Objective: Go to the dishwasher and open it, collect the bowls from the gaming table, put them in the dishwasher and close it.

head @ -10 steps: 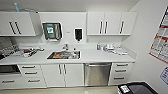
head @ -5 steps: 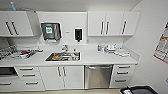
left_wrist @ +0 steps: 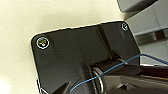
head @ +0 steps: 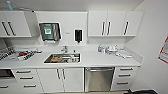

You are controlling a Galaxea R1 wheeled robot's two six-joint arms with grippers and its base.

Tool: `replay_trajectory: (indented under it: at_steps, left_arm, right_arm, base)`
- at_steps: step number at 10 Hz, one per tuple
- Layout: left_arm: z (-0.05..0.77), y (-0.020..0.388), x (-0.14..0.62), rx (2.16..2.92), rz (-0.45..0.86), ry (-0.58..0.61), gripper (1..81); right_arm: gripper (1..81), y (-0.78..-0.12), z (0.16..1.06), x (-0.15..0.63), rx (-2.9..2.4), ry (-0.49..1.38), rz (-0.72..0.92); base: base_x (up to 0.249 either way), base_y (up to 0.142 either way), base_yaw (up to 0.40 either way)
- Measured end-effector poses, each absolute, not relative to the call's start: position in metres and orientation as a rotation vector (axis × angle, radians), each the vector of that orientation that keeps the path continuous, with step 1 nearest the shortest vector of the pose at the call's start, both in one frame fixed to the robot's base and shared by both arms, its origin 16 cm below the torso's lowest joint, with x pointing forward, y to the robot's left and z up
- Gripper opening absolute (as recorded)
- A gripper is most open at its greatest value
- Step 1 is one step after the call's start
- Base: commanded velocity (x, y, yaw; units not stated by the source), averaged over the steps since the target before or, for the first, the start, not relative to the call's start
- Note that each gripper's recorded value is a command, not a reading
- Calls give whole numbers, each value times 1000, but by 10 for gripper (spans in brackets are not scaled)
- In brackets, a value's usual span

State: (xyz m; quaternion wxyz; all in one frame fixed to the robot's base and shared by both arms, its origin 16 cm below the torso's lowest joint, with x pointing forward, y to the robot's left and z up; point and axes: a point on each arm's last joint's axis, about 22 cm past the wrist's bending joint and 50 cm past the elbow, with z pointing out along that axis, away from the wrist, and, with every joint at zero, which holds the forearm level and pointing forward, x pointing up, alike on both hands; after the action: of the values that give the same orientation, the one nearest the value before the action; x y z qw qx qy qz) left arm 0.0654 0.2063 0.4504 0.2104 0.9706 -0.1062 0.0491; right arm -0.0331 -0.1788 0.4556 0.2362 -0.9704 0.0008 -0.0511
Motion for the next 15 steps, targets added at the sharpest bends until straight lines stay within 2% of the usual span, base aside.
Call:
replay_trajectory:
  at_steps: [15]
  left_arm:
    - [450,205,62,2695,144,-293,811]
  right_arm:
    - [811,-175,455,-35,-2659,3,-139]
  base:
    - [113,0,0]
